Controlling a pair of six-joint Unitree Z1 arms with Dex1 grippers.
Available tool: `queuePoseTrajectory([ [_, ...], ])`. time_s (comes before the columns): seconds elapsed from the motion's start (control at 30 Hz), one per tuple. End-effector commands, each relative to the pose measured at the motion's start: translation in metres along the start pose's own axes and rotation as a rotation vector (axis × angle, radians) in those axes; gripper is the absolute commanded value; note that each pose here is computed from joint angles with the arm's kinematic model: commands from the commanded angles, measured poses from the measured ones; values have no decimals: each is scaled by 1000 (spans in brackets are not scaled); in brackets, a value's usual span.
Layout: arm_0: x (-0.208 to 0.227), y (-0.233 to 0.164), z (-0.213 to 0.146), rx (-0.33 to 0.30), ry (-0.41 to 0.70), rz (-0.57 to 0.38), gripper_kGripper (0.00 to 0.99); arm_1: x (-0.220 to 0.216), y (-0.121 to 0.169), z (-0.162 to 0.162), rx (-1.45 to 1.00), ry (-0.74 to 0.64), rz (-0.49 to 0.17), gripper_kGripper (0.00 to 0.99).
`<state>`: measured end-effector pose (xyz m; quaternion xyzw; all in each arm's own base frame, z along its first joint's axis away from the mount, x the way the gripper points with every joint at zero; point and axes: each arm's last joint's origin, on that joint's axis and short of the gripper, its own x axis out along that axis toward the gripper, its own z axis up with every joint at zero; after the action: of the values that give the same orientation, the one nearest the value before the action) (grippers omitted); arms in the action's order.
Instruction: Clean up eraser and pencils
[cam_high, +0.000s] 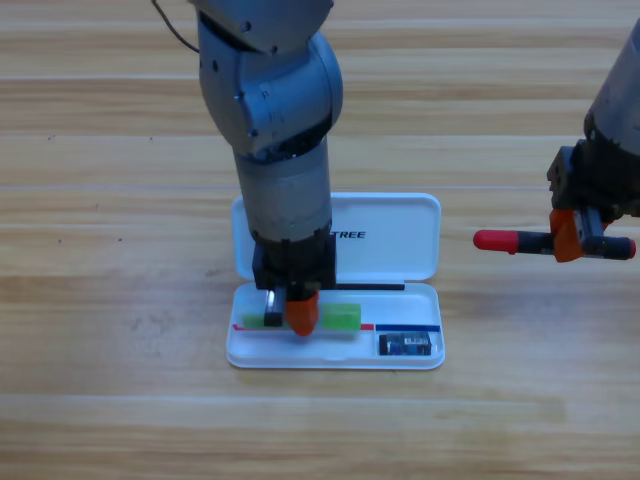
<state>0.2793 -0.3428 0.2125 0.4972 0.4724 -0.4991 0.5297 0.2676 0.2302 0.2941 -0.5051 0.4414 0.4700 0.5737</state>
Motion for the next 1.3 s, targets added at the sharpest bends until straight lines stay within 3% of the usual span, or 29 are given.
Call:
queuePoseTrajectory([
  [0.03,22,-11,11,18,30,-51,0,9,10,11,-29,13,36,0],
  [0.7,14,-15,9,18,18,-48,0,11,7,16,-28,13,36,0],
  [0.73,13,-14,8,16,22,-47,141,12,7,16,-28,13,38,0],
  [0.8,12,-15,8,18,22,-45,649,12,7,16,-28,11,38,0],
  [0.83,12,-15,8,18,25,-45,845,11,7,16,-26,9,38,0],
  [0.87,12,-15,8,18,26,-46,951,11,7,16,-26,8,39,0],
  [0.93,13,-14,8,16,27,-47,989,11,7,17,-24,4,38,0],
  [1.3,6,-15,6,21,19,-39,990,11,13,34,-54,-20,48,0],
])
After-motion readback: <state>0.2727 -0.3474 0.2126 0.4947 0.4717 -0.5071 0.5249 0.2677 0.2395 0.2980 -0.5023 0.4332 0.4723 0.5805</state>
